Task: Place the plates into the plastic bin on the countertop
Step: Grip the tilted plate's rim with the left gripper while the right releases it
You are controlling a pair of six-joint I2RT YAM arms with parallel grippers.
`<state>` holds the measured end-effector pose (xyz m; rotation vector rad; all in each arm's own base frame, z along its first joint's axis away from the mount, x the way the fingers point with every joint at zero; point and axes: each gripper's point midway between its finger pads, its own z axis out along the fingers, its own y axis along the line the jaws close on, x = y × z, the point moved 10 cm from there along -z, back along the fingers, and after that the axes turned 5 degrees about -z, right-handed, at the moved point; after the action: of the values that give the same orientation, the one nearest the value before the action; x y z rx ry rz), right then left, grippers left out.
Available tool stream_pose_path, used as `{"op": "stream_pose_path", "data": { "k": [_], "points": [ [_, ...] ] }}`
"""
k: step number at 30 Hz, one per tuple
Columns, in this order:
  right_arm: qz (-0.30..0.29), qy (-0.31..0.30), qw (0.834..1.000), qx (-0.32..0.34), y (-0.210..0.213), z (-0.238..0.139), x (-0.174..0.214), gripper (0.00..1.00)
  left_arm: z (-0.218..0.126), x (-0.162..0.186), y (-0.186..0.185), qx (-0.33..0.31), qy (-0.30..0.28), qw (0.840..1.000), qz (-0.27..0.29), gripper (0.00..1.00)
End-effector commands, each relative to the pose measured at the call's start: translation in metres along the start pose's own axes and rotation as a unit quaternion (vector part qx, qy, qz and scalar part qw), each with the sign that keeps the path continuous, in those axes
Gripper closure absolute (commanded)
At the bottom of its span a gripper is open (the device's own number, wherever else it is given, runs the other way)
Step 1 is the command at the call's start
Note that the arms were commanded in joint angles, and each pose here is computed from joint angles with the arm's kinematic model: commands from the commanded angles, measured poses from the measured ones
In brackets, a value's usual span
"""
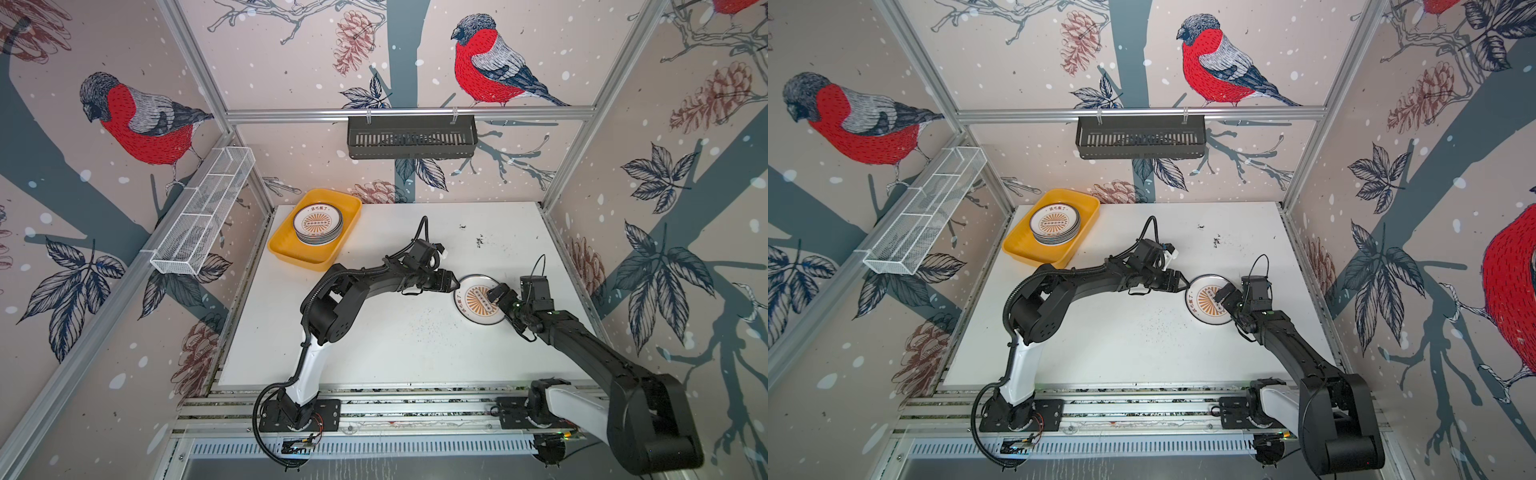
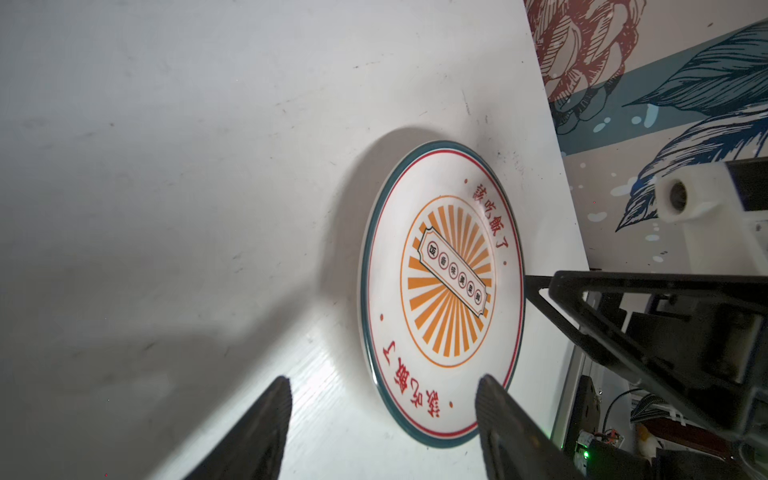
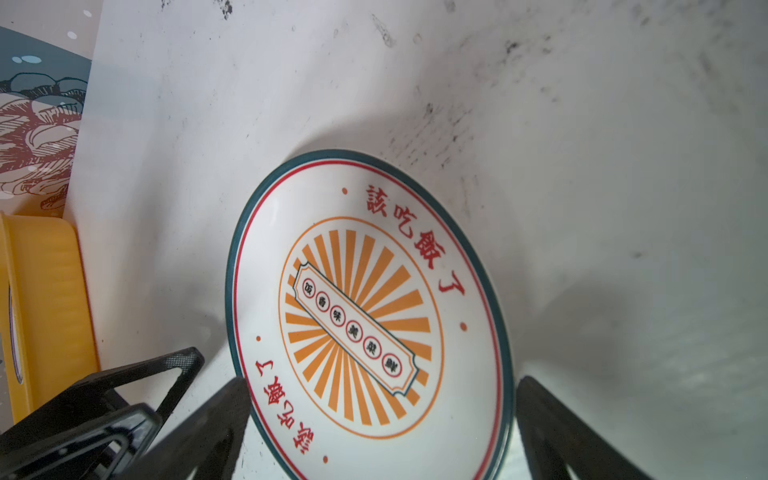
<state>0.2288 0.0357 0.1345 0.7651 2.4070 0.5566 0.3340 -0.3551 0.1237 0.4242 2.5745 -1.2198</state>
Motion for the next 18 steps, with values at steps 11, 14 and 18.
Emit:
{"op": "stream_pose_path", "data": {
  "k": [11,14,18],
  "points": [
    [-0.028,-0.005,0.999,-0.026,0.017,0.020,-0.014,0.00,0.017,-0.003,0.011,0.000,0.015,0.998,-0.055,0.47],
    [-0.031,-0.005,0.999,-0.033,0.021,0.022,-0.015,0.00,0.021,-0.003,0.014,0.000,0.015,0.998,-0.063,0.51],
    [-0.034,-0.003,0.999,-0.037,0.024,0.023,-0.017,0.00,0.023,-0.005,0.015,-0.006,0.013,0.997,-0.070,0.62]
  ]
}}
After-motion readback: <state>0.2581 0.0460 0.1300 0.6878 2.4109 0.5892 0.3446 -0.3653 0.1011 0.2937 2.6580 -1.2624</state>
